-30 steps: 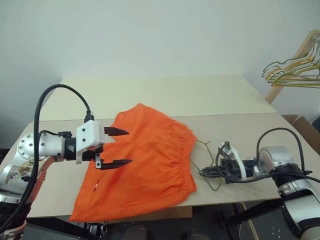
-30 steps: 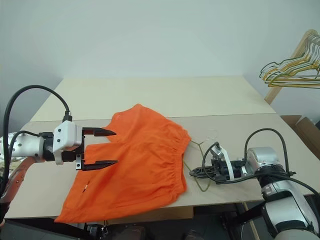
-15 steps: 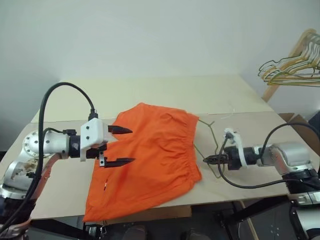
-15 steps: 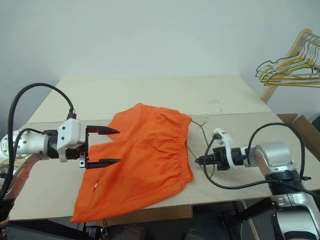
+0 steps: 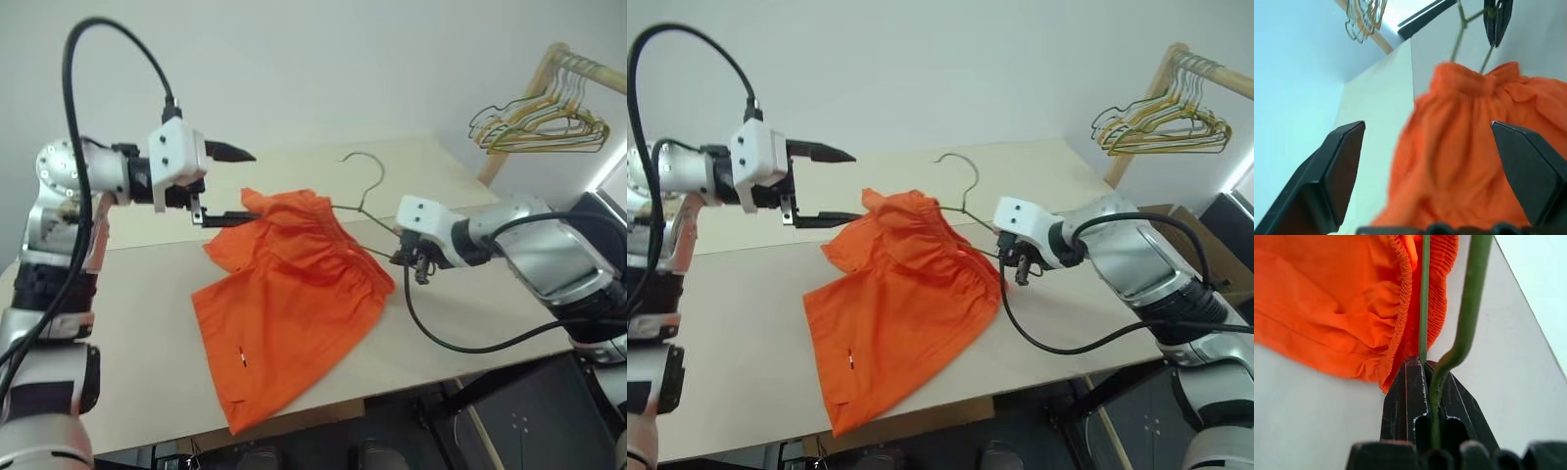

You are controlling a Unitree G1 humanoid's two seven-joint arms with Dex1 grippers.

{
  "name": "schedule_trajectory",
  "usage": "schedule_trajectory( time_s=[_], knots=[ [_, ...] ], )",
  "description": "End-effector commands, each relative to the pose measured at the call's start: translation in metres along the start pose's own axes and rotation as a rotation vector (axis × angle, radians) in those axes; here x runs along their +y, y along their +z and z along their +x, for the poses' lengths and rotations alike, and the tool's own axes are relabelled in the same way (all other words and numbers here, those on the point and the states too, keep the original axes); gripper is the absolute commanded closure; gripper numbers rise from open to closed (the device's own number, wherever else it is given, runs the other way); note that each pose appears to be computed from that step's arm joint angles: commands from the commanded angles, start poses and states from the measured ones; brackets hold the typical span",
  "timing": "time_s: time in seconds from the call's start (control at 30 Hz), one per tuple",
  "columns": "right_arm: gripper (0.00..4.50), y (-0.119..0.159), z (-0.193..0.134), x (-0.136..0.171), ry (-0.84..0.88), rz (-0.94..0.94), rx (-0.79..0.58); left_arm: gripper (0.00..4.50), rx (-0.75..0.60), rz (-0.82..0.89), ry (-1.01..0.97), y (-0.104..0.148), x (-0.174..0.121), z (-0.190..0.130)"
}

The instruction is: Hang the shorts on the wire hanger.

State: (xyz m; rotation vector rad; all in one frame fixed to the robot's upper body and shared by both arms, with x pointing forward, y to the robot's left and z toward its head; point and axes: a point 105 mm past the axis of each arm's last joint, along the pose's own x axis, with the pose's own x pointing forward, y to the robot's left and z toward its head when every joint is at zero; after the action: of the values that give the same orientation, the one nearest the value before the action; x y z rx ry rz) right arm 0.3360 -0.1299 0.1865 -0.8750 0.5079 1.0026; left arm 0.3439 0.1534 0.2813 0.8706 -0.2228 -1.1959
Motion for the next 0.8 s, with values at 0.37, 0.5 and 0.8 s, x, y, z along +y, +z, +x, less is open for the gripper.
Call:
schedule_trajectory(
  time_s=[0.37, 0.5, 0.8],
  knots=[
    [4.50, 0.034, -0.012, 0.002, 0.086, -0.169, 0.020, 0.01, 0.092, 0.141, -0.375, -0.017, -0.024, 0.036],
    [4.50, 0.034, -0.012, 0.002, 0.100, -0.177, 0.037, 0.01, 0.169, 0.195, -0.437, -0.032, -0.033, 0.043],
    [4.50, 0.033, -0.010, -0.002, 0.105, -0.149, 0.062, 2.65, 0.178, 0.225, -0.413, -0.039, -0.033, 0.051]
  ],
)
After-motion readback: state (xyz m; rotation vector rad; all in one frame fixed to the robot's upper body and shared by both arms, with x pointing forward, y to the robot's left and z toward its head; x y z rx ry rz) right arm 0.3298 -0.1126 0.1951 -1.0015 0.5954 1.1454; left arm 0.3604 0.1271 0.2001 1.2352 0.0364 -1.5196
